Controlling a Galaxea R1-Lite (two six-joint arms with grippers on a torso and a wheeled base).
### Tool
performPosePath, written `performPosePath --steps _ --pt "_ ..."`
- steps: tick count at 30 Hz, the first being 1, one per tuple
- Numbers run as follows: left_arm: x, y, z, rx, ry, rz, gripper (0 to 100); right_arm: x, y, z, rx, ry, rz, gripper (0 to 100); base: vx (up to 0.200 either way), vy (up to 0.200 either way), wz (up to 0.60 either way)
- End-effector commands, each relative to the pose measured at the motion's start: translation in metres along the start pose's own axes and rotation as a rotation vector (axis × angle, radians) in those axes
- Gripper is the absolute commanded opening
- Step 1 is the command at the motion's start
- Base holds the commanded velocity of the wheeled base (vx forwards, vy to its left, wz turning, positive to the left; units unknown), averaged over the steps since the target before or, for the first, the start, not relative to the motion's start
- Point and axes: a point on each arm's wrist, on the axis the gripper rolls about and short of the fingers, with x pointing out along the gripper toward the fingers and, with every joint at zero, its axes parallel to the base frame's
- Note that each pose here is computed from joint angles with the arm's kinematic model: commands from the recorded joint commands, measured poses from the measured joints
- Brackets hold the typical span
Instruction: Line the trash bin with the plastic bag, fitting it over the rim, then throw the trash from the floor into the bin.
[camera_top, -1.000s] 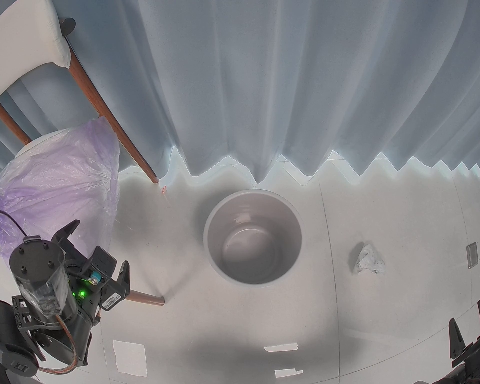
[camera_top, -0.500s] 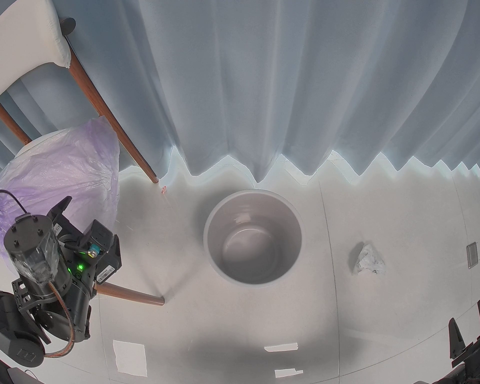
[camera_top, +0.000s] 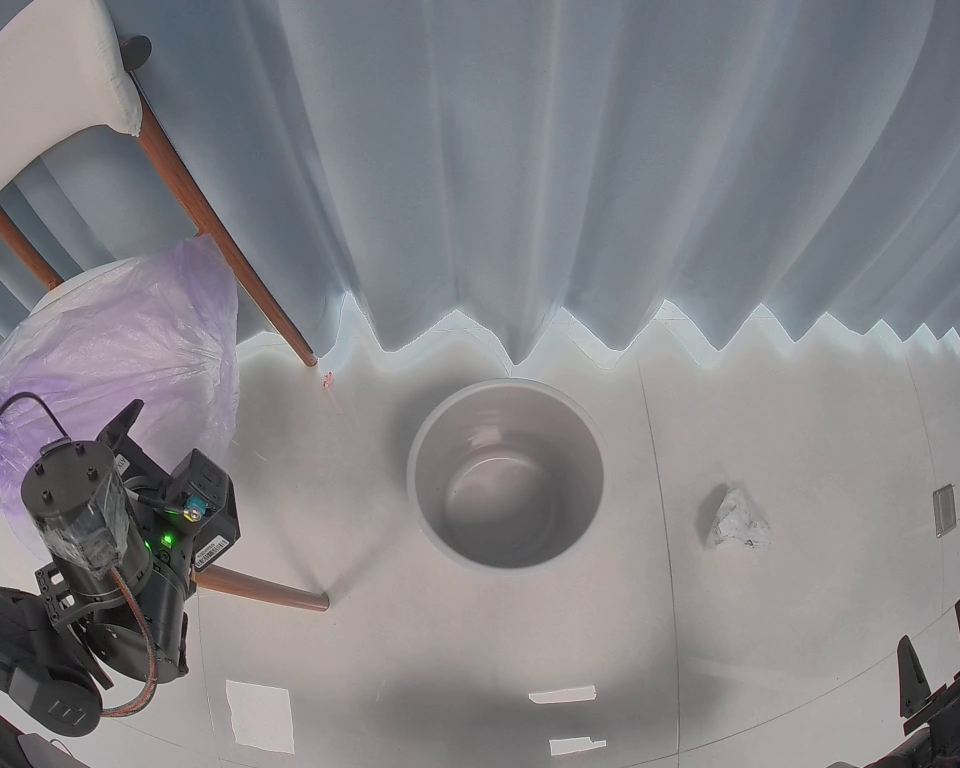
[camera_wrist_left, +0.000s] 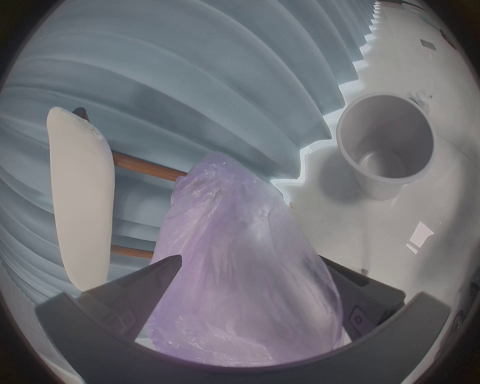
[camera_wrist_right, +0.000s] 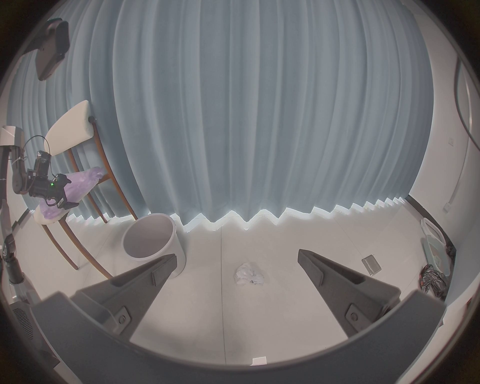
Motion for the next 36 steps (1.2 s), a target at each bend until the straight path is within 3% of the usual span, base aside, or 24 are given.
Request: performPosePath --steps 1,6,7,13,19,29,36 --pt "0.0 0.001 -0.004 0.005 0.012 0.005 100 0.0 0.0 -0.005 0.0 0.0 0.0 100 0.0 0.0 0.0" --pt "0.0 0.001 -0.005 0.007 0.011 0.004 100 0.0 0.0 -0.005 0.0 0.0 0.0 100 0.0 0.0 0.0" --pt "-0.001 0.001 -0.006 0.013 0.013 0.001 0 0.0 0.0 -0.005 0.0 0.0 0.0 100 0.0 0.0 0.0" --pt "-0.002 0.002 -0.006 0.006 0.009 0.004 0 0.0 0.0 -0.005 0.0 0.0 0.0 100 0.0 0.0 0.0" --pt "-0.004 0.017 0.002 -0.069 -0.029 0.043 0 0.0 0.0 -0.005 0.0 0.0 0.0 100 0.0 0.0 0.0" --pt "-0.016 0.02 -0.012 -0.118 -0.065 0.004 0 0.0 0.0 -0.005 0.0 0.0 0.0 100 0.0 0.0 0.0" --pt "-0.015 0.012 -0.011 -0.21 -0.213 -0.174 0 0.0 0.0 -0.005 0.0 0.0 0.0 100 0.0 0.0 0.0"
